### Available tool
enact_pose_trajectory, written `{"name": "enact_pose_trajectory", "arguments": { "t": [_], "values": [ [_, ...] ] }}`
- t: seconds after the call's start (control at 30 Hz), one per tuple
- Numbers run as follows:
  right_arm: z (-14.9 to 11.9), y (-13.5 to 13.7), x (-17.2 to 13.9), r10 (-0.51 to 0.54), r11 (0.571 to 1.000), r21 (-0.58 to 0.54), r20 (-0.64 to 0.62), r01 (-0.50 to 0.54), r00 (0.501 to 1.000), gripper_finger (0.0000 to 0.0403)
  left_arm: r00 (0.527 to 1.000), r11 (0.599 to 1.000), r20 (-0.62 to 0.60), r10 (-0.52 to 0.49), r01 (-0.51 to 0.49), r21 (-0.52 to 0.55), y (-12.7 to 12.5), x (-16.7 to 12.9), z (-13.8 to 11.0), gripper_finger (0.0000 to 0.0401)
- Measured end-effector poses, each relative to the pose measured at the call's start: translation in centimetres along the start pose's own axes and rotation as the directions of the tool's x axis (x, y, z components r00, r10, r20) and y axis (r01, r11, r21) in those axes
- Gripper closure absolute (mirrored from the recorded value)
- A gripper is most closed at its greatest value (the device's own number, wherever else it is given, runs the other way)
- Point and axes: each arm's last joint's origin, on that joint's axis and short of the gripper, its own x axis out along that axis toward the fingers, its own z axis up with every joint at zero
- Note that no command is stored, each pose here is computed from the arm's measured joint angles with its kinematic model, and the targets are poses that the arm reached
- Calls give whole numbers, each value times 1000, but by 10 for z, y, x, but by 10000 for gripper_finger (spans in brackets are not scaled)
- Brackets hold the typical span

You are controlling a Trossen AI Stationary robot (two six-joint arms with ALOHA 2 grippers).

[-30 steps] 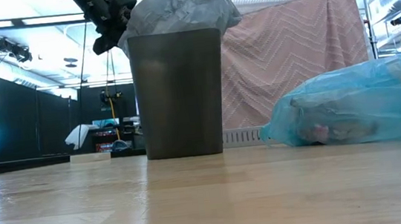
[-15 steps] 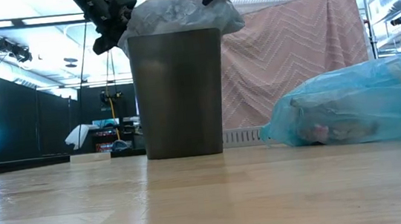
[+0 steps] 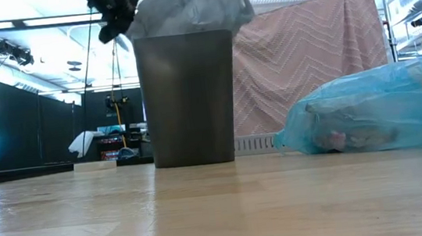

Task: Place trash/remove bag and relplace
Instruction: Insert the new gray trash bag into the bin

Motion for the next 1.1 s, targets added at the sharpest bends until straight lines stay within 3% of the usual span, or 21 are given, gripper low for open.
{"name": "enact_pose_trajectory", "arguments": {
  "t": [0.23, 0.57, 0.7, 0.77, 0.87, 0.97, 1.1],
  "values": [
    [18, 28, -14, 67, 993, 96, 86, -76, 994, 403, 999, 1000, 48, -4, 4, 7, -7, -27, 14, 397],
    [11, 85, -3, 97, 990, 112, -90, -86, 991, 403, 995, 1000, -102, -19, 17, -20, -12, -21, -4, 398],
    [6, 101, 2, 56, 996, 83, -141, -45, 988, 403, 991, 1000, -130, -29, 27, -17, -14, -15, -8, 398],
    [6, 102, 0, -31, 999, -24, -153, 28, 988, 403, 995, 999, -98, -31, 31, -9, -15, -14, -5, 398],
    [6, 84, 4, -185, 971, -179, -154, 157, 971, 403, 999, 999, 30, -37, 37, 18, -14, -15, 8, 398],
    [4, 61, 12, -199, 977, -110, -138, 185, 970, 403, 991, 998, 134, -28, 21, 55, -12, -18, 18, 398],
    [2, 41, 25, -191, 981, -59, -109, 185, 976, 403, 979, 993, 183, 87, -101, 69, -9, -18, 22, 398]
  ]
}}
